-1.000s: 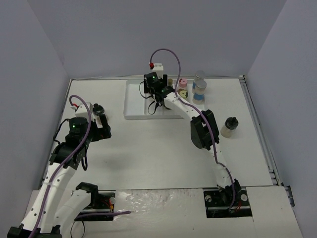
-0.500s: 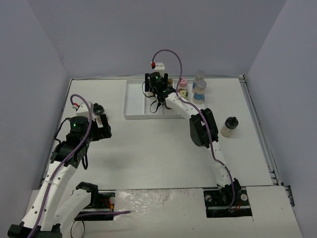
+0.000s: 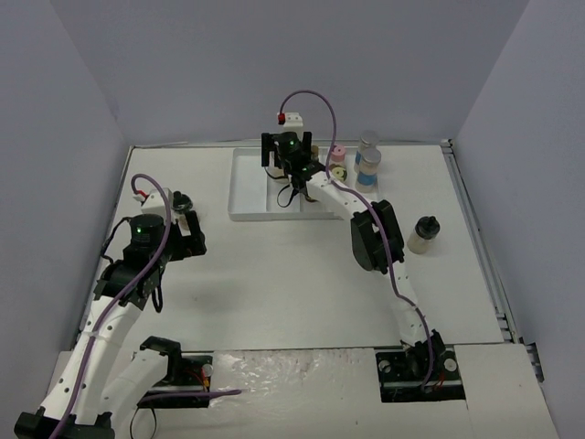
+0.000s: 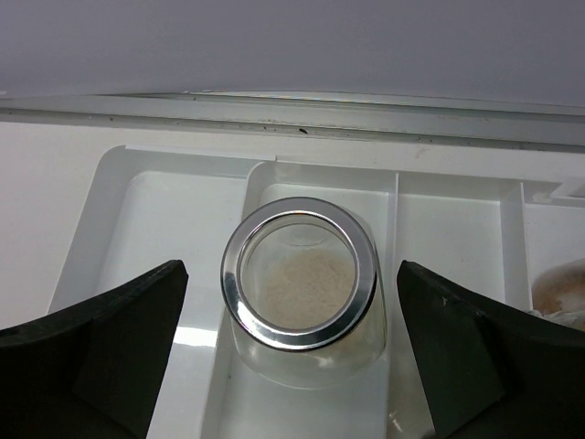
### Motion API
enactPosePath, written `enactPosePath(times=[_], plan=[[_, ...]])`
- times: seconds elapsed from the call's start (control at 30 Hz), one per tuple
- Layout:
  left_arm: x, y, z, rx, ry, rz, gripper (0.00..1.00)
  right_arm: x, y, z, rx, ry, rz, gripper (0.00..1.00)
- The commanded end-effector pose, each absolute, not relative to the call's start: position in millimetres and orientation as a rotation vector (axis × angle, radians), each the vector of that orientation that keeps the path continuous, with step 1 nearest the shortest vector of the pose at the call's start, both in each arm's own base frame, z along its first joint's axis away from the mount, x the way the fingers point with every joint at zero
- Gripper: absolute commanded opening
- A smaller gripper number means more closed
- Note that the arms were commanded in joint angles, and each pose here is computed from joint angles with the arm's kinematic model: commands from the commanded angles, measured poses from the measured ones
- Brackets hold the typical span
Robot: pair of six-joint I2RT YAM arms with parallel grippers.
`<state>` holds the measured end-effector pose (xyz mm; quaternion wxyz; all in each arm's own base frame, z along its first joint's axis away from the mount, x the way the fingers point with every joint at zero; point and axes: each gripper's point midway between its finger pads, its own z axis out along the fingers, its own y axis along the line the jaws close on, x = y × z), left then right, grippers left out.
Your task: Organize the condiment bottles
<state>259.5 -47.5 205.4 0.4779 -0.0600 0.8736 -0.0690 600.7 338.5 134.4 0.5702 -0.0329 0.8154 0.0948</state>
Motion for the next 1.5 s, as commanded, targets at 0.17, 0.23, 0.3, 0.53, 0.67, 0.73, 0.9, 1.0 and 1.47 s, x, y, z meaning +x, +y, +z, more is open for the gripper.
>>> enactPosePath(times=[0.17,0.23,0.3,0.53,0.67,0.73,0.9,1.0,1.47], plan=[[267.5,-25.2,220.8,-0.271,2.064,-0.061,0.97,543.9,339.3,324.7,-0.134,1.614,0.459,1.00],[266.7,-15.6,219.1,-0.312,2.068,-0.004,0.97,522.2,333.9,348.6,-0.164,1.592,0.493,1.00],[266.9,-6.0,219.9,-0.350,2.067,0.056,0.97,497.7,323.1,357.4,-0.192,1.600,0.510,1.00],[266.3,23.0,210.5,-0.467,2.134,0.229,0.97,415.2,273.6,312.9,-0.180,1.704,0.542,1.00],[265.4,38.2,210.4,-0.617,2.102,0.263,0.97,377.0,242.4,284.7,-0.155,1.769,0.513,1.00],[265.4,46.4,208.4,-0.727,2.072,0.280,0.97,360.2,232.1,268.8,-0.151,1.796,0.518,1.00],[277.0,51.3,196.3,-0.964,2.013,0.244,0.97,334.4,223.9,239.1,-0.145,1.842,0.569,1.00],[288.8,54.2,197.2,-1.056,1.960,0.240,0.95,328.6,221.2,231.0,-0.151,1.852,0.576,1.00],[327.0,83.9,183.8,-1.305,1.830,0.395,0.92,316.1,206.5,217.8,-0.155,1.853,0.565,1.00]])
